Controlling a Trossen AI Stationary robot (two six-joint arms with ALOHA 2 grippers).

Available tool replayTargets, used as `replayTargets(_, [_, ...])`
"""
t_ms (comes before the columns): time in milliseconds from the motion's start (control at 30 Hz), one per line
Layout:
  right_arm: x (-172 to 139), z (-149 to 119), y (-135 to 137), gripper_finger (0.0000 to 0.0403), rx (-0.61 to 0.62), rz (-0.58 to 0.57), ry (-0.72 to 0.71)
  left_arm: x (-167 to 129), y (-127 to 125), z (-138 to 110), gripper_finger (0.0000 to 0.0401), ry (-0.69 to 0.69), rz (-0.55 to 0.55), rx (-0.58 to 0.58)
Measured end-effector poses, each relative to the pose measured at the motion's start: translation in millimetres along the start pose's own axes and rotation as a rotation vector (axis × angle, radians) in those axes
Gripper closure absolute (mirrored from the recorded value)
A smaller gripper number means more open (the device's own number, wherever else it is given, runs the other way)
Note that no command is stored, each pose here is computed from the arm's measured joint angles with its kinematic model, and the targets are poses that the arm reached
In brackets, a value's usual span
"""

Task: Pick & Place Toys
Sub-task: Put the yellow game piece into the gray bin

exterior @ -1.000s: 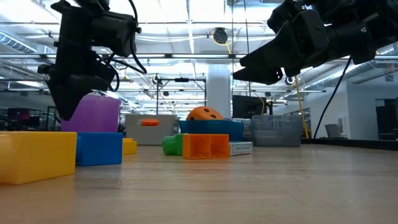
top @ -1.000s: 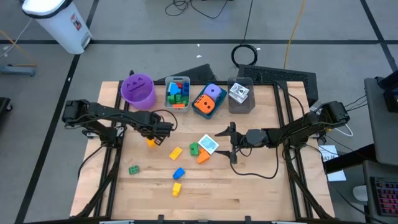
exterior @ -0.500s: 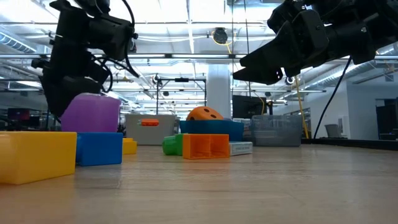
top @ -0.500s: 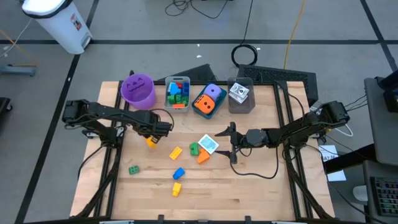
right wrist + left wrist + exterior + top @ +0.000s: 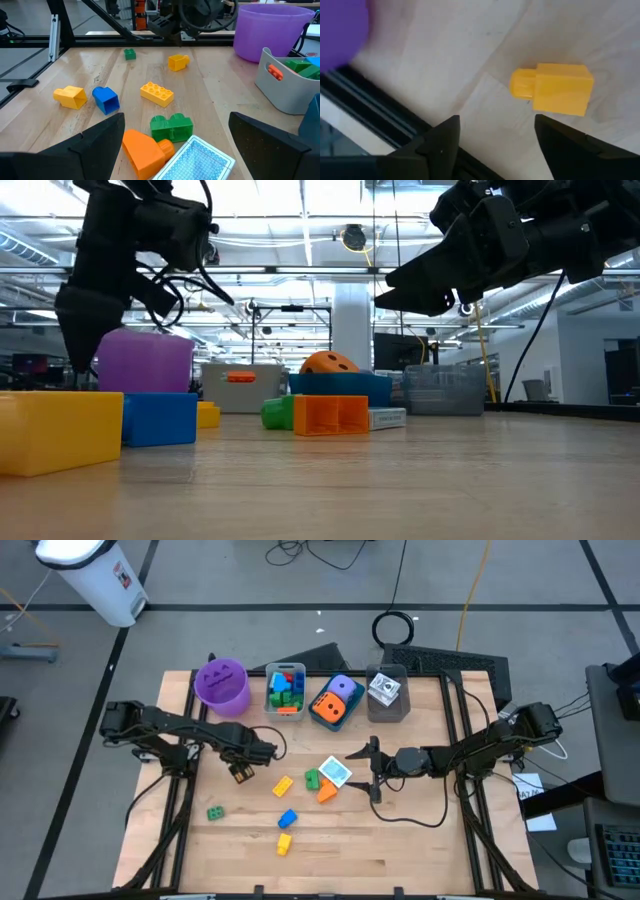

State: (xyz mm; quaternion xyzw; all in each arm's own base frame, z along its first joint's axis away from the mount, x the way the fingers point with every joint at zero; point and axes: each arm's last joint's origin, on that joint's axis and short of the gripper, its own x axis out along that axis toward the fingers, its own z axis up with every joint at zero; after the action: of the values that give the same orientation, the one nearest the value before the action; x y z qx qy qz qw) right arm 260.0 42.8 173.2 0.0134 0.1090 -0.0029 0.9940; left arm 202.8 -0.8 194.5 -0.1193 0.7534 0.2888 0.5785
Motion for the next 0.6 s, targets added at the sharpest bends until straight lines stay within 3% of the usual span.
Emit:
replayTargets(233, [0, 0, 0, 0.0055, 0.000, 0.000, 0.000, -2, -14, -3, 0.0120, -0.060, -0.045, 0.307])
replayTargets(600, [0, -1, 0, 0.0055, -0.001, 0.000, 0.007, -5, -35, -10, 0.0157, -0.180, -0.015, 1.140])
